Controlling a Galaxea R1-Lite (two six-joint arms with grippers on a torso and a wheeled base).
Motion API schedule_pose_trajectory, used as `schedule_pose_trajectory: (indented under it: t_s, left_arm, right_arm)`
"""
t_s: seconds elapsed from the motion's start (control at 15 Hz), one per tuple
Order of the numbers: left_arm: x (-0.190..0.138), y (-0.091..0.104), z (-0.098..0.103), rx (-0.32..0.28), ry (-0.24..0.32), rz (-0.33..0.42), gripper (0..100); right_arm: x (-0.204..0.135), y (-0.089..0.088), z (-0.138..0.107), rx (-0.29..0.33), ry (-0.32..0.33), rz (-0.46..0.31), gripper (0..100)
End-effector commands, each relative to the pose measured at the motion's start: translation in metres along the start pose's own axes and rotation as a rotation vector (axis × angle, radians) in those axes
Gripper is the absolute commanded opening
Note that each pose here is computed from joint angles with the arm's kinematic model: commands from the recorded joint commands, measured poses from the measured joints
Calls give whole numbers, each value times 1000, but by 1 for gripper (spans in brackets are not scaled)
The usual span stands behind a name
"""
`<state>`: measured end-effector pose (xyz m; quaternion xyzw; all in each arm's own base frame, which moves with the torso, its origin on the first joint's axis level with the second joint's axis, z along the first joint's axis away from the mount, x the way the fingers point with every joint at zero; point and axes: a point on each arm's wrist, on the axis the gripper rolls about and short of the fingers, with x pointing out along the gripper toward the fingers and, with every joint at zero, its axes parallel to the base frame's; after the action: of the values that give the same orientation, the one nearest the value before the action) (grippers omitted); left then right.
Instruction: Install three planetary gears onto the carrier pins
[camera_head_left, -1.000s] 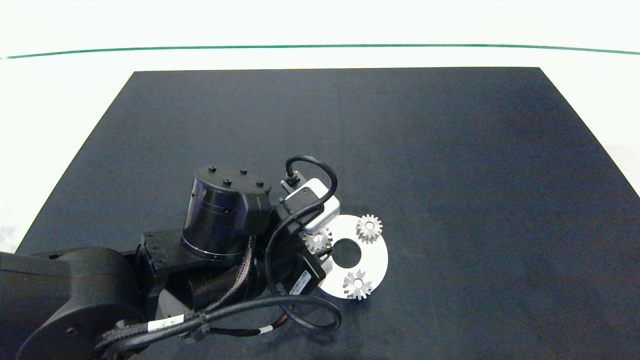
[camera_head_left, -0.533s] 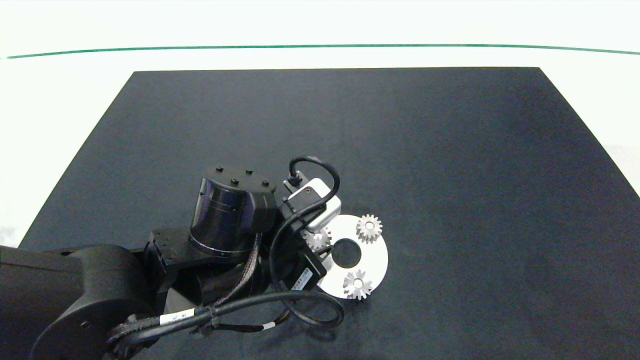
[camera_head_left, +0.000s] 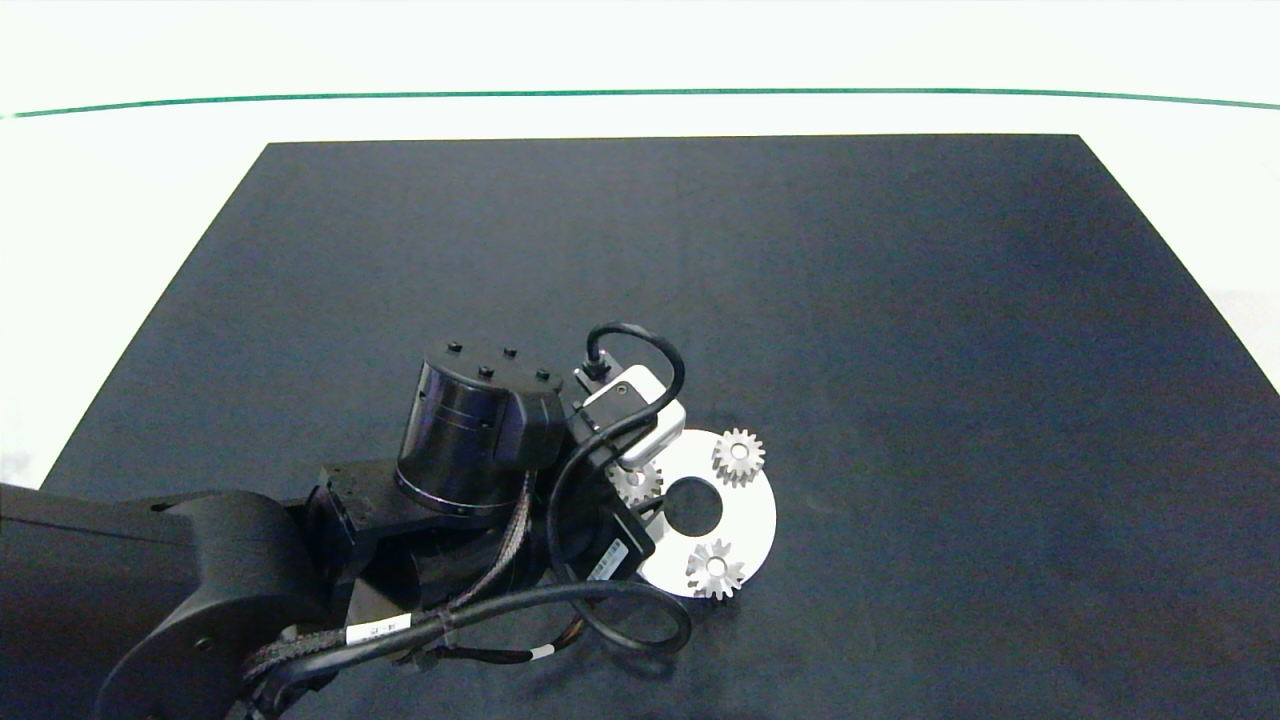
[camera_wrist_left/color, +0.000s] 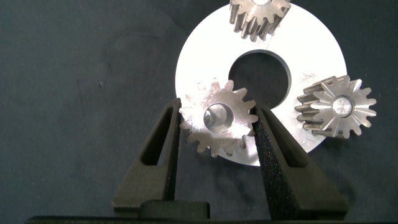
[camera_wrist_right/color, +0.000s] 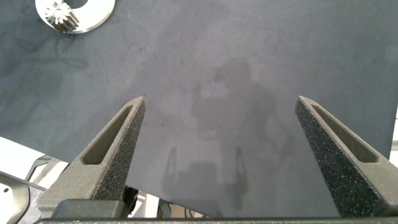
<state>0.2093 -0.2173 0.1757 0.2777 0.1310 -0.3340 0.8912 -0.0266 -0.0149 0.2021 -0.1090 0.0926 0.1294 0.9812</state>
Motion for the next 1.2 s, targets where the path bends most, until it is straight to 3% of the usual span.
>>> schedule_pose_trajectory:
  t_s: [0.07, 1.2]
  left_arm:
    - [2, 0, 0, 2, 3, 1, 1]
    - [9, 4, -10, -9, 17, 20, 1]
  right_arm:
    - [0, 0, 0, -2, 3, -2, 100]
    - [-1, 0, 1, -1, -2, -3, 100]
